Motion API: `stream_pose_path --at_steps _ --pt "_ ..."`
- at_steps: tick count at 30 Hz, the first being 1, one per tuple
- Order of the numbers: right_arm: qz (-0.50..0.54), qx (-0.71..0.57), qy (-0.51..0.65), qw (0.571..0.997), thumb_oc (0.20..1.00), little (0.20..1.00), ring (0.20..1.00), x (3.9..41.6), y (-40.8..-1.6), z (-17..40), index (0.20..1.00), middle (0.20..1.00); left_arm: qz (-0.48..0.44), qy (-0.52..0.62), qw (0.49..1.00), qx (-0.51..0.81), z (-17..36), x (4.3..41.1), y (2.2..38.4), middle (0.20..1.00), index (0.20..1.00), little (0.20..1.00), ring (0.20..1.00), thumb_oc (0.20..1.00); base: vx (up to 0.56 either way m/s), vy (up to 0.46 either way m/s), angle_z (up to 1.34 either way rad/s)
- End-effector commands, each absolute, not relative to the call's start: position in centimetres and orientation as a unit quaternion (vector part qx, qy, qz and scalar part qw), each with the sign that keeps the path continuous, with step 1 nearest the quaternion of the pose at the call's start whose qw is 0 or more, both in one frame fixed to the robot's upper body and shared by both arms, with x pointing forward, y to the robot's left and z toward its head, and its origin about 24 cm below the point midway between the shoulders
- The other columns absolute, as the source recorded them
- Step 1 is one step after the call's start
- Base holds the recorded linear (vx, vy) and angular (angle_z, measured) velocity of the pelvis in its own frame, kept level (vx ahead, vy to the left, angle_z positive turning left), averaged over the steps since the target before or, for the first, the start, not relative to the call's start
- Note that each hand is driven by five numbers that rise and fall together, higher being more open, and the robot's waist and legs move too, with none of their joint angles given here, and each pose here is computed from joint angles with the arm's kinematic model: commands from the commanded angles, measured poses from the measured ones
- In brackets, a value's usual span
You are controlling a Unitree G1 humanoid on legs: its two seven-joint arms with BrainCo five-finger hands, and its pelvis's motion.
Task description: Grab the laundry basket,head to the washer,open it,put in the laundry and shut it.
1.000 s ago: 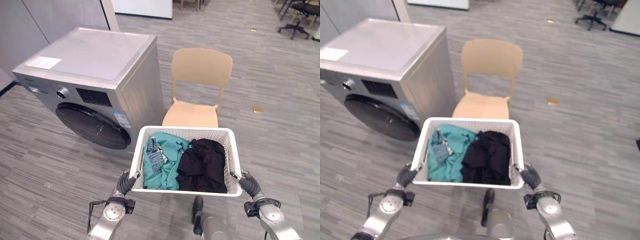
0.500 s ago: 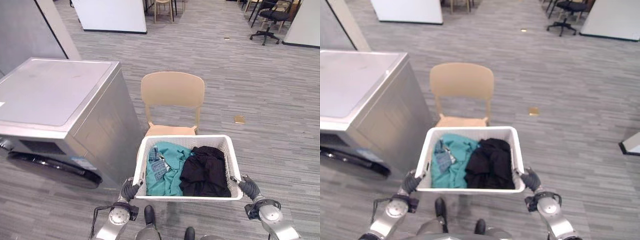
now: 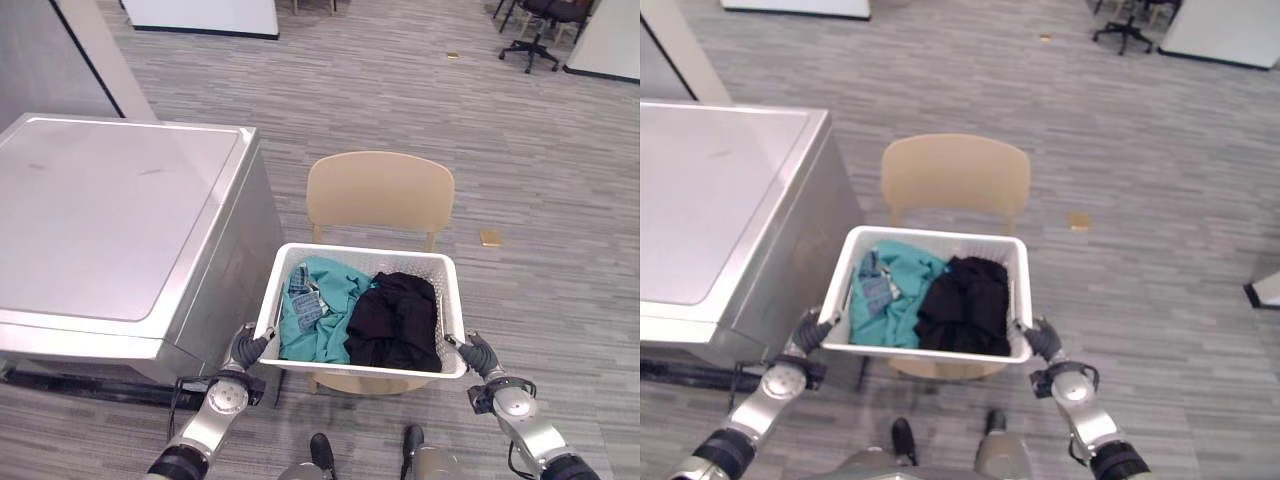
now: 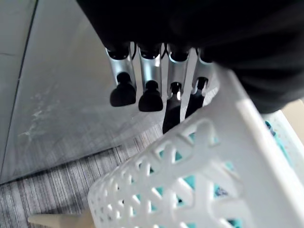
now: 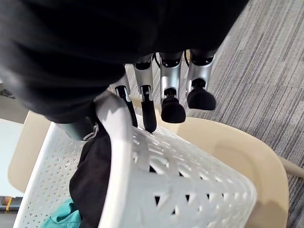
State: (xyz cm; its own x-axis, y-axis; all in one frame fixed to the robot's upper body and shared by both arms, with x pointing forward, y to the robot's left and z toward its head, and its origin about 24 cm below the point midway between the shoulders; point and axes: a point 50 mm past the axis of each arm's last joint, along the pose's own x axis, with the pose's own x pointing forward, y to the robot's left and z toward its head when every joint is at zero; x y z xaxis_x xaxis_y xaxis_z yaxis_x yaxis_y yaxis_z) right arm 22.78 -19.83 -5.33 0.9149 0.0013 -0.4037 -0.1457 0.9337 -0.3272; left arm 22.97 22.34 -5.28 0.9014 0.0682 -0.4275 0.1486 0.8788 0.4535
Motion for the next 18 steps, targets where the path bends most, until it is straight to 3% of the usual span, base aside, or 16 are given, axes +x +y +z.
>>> stream_pose_path --at_steps 1,14,15,16,17,18 --pt "0.099 -0.158 0.107 0.977 0.200 0.200 0.200 25.8 -15.6 -2.5 0.200 0.200 -0.092 0.075 0.977 0.177 -1.4 26.8 15.4 0.200 0.200 0.200 0.200 0.200 -0.08 -0.069 0.03" --pt "0.090 -0.210 0.007 0.974 0.200 0.200 0.200 34.0 -11.7 3.8 0.200 0.200 -0.010 -0.006 0.969 0.247 5.0 35.6 14.3 0.200 0.200 0.200 0.200 0.200 -0.20 -0.042 -0.07" --pt "0.086 -0.211 0.004 0.974 0.200 0.200 0.200 34.7 -11.4 4.4 0.200 0.200 -0.006 -0.014 0.966 0.256 5.7 36.2 14.1 0.288 0.288 0.288 0.288 0.288 -0.04 0.003 -0.04" --pt "0.085 -0.215 0.000 0.973 0.608 0.608 0.608 35.1 -11.2 4.8 0.608 0.608 -0.001 -0.018 0.965 0.260 6.1 36.5 14.0 0.746 0.746 0.746 0.746 0.746 -0.05 0.001 -0.03" --pt "0.086 -0.219 -0.001 0.972 1.000 1.000 1.000 35.3 -10.9 4.9 1.000 1.000 0.004 -0.020 0.965 0.260 6.4 36.8 14.0 1.000 1.000 1.000 1.000 1.000 0.00 0.000 0.00" --pt "0.090 -0.219 0.005 0.972 1.000 1.000 1.000 35.2 -10.5 4.5 1.000 1.000 0.009 -0.019 0.968 0.250 6.2 36.7 13.7 1.000 1.000 1.000 1.000 1.000 0.00 -0.005 0.04"
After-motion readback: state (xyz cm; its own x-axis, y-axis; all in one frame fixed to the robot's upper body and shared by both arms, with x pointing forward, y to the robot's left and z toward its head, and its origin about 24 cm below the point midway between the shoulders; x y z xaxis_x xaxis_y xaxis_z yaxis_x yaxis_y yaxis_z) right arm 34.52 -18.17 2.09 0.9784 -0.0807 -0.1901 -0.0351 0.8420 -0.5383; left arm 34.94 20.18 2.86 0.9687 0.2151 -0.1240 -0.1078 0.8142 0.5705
